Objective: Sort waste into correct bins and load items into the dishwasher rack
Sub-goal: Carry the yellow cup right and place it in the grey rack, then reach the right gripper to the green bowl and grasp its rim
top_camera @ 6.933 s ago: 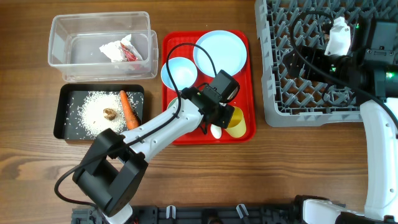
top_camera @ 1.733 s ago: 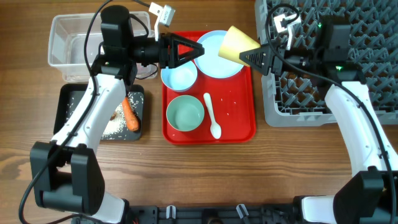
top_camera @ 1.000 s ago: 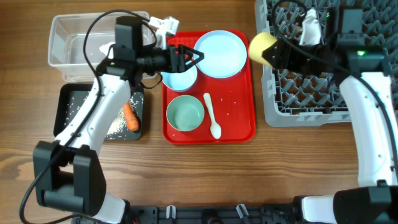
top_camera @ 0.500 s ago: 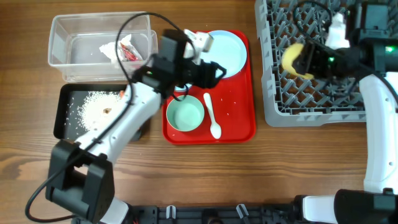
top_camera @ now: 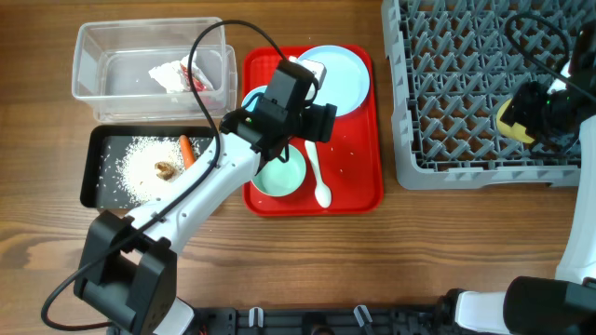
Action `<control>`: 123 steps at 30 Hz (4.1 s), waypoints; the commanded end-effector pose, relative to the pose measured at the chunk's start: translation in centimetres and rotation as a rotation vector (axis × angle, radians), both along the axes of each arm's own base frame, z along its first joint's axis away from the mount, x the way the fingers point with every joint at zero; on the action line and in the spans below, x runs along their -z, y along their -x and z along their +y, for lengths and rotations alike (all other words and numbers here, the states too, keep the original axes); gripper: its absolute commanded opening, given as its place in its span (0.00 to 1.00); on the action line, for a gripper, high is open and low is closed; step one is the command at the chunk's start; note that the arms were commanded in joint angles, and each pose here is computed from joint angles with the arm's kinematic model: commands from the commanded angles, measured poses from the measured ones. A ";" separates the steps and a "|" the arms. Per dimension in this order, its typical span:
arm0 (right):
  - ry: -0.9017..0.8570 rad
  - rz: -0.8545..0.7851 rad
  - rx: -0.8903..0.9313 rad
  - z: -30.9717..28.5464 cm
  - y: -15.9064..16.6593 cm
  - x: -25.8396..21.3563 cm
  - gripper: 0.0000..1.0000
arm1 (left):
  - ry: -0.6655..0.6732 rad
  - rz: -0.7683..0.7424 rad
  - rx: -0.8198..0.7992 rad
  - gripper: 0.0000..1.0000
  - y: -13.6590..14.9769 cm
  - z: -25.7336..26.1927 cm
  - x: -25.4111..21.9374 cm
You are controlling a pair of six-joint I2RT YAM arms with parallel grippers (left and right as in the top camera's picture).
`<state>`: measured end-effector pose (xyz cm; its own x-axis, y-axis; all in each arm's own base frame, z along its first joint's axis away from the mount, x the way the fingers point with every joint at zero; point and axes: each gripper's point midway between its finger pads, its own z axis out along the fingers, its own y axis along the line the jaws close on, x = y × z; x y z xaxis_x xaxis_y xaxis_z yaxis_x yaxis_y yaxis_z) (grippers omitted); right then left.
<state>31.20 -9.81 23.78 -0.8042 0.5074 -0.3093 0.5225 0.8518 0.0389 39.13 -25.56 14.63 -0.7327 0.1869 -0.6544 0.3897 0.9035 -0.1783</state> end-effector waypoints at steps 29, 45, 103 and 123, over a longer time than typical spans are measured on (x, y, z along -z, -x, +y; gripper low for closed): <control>-0.129 0.317 -0.065 0.6 -0.7 9.6 0.65 | -0.108 -0.038 -0.089 0.95 -0.8 2.6 -0.1; -0.129 0.319 -0.064 0.5 -0.7 11.3 0.82 | -0.119 -0.022 -0.088 0.96 -0.5 2.8 0.2; -0.291 -0.135 -0.791 26.1 -9.7 4.3 0.94 | 0.077 0.349 -0.588 1.00 3.2 14.0 -0.2; -0.243 0.234 -1.190 35.4 -3.0 15.9 0.58 | 0.211 0.209 -0.856 1.00 1.4 24.0 -4.8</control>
